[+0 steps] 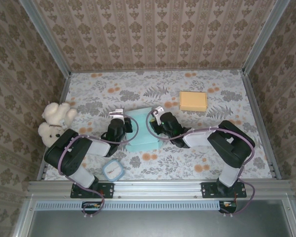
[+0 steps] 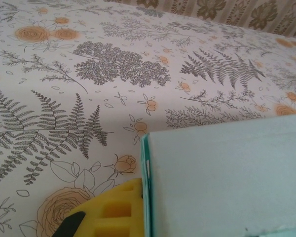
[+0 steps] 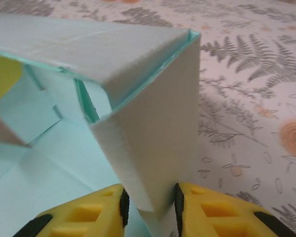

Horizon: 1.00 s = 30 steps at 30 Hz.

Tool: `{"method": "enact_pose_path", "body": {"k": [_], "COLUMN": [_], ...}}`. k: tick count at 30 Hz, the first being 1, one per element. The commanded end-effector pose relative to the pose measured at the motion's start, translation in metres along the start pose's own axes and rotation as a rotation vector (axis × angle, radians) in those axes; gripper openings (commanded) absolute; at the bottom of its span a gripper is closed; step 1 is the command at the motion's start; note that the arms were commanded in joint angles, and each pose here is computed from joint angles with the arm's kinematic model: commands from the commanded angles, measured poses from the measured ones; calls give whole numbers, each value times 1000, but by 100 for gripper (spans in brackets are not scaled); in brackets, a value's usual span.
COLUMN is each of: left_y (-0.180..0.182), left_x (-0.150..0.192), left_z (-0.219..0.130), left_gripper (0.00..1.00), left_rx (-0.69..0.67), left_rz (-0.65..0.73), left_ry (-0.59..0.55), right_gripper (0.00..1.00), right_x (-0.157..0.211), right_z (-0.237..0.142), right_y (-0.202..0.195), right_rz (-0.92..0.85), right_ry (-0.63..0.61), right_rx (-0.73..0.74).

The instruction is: Fold the paper box

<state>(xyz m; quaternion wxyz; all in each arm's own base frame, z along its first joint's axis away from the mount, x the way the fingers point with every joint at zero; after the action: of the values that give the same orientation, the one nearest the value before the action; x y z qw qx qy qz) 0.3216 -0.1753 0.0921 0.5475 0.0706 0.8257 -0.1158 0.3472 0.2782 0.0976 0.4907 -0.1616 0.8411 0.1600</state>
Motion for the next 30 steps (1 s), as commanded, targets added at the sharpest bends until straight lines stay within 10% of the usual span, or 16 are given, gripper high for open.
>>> {"method": "enact_pose_path", "body": {"k": [1,22,30], "left_y": [-33,16,11], "left_x": [0,-8,-14], "left_z": [-3,-38,-38], "left_gripper": [0,0,0], "left_rx": [100,-367,-367], "left_rz": [-23,-119,-154], "left_ry": [42,100,99], "right_gripper": [32,21,27], "right_x": [-23,-4,-6], "right_z": [10,-3,19], "right_y": [4,-118,-77], "right_rz": [43,215,266], "right_ry": [-112,-127,-135], "right_rx": [49,728,334]}}
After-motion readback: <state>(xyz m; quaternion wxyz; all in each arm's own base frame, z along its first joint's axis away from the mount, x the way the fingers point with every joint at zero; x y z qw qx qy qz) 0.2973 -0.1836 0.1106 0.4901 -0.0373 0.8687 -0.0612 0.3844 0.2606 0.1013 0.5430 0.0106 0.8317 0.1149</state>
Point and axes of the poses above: each hand's point on the last joint's axis, 136 mm out from that joint toward the fingers, its own z axis out along the fingers, its own y axis along the line the jaws close on, x = y × z, the point moved 3 cm from there along -z, back along the fingers, and after that the axes turned 9 degrees about z, right-handed, at the moved point
